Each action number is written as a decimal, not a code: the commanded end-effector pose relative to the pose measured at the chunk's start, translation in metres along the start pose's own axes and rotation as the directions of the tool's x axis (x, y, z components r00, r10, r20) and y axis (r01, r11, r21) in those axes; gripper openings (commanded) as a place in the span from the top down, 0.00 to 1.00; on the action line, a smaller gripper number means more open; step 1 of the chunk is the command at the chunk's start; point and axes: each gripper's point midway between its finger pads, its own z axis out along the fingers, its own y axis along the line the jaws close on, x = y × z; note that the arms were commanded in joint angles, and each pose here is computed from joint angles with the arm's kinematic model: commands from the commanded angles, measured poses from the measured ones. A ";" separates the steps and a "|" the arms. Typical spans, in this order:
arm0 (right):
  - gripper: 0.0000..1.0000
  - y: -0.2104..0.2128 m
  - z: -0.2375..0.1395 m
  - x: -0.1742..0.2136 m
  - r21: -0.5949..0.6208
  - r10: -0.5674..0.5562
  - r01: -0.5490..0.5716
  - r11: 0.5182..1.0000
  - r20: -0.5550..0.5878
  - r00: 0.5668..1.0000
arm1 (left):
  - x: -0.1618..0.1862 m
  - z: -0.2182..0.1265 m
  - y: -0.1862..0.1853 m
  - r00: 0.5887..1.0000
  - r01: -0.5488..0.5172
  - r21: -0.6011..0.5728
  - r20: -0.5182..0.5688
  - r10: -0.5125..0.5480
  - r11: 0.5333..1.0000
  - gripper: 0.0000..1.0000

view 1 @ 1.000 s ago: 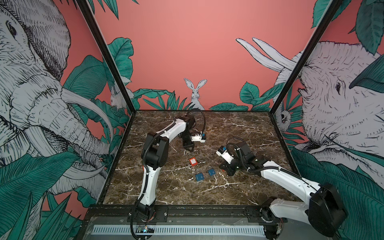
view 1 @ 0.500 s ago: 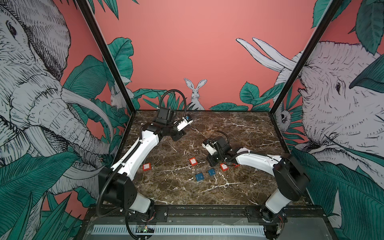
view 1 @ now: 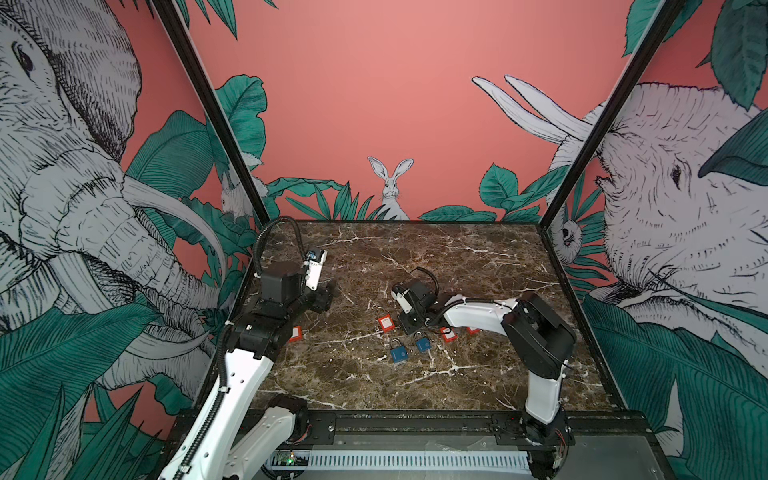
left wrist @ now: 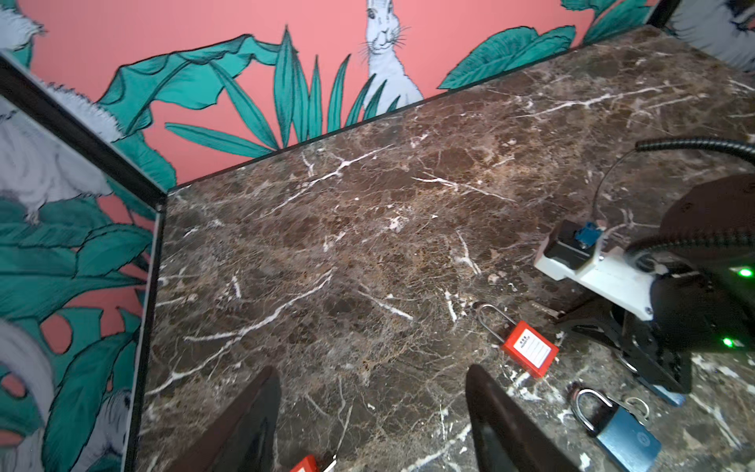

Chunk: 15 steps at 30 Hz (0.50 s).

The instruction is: Lock with the key

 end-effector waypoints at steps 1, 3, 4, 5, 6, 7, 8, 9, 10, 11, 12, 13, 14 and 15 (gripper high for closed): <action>0.79 0.011 0.003 -0.009 -0.016 0.003 -0.002 1.000 0.029 1.000 | 0.023 0.003 0.015 0.985 0.144 -0.099 -0.077 -0.152 0.985 0.18; 0.74 0.015 0.002 -0.011 -0.022 -0.009 0.009 1.000 0.040 0.999 | 0.029 0.004 0.019 0.978 0.171 -0.117 -0.104 -0.183 0.978 0.14; 0.71 0.015 0.001 -0.012 -0.019 -0.012 0.013 1.000 0.042 0.999 | 0.032 0.005 0.020 0.973 0.182 -0.123 -0.118 -0.197 0.975 0.13; 0.69 0.015 0.000 -0.013 -0.016 -0.013 0.013 1.000 0.045 0.999 | 0.034 0.006 0.021 0.967 0.200 -0.130 -0.131 -0.217 0.971 0.12; 0.69 0.015 -0.001 -0.014 -0.017 -0.018 0.019 1.000 0.046 0.999 | 0.037 0.006 0.023 0.960 0.220 -0.139 -0.144 -0.240 0.966 0.12; 0.69 0.015 -0.002 -0.014 -0.015 -0.022 0.023 1.000 0.048 0.999 | 0.040 0.006 0.024 0.953 0.237 -0.147 -0.157 -0.259 0.960 0.11; 0.68 0.014 -0.004 -0.015 -0.011 -0.029 0.029 1.000 0.055 0.998 | 0.044 0.007 0.024 0.948 0.249 -0.144 -0.168 -0.271 0.958 0.10; 0.68 0.013 -0.005 -0.016 -0.005 -0.032 0.032 0.999 0.069 0.997 | 0.049 0.009 0.026 0.940 0.266 -0.146 -0.179 -0.289 0.953 0.09; 0.67 0.010 -0.007 -0.018 0.008 -0.033 0.032 0.999 0.080 0.996 | 0.054 0.011 0.027 0.931 0.289 -0.150 -0.186 -0.314 0.946 0.09; 0.66 0.008 -0.010 -0.019 0.024 -0.040 0.038 0.999 0.087 0.995 | 0.059 0.012 0.028 0.919 0.317 -0.147 -0.197 -0.342 0.937 0.09; 0.65 0.006 -0.012 -0.021 0.034 -0.047 0.044 0.998 0.091 0.995 | 0.064 0.014 0.028 0.909 0.338 -0.143 -0.207 -0.362 0.930 0.09; 0.65 0.005 -0.014 -0.023 0.045 -0.053 0.049 0.998 0.097 0.994 | 0.069 0.014 0.031 0.896 0.362 -0.149 -0.216 -0.388 0.920 0.09; 0.64 0.003 -0.017 -0.025 0.057 -0.055 0.049 0.997 0.101 0.993 | 0.074 0.014 0.033 0.882 0.385 -0.159 -0.226 -0.413 0.909 0.09; 0.64 0.004 -0.020 -0.028 0.057 -0.060 0.054 0.997 0.107 0.992 | 0.077 0.015 0.034 0.872 0.402 -0.161 -0.232 -0.430 0.901 0.08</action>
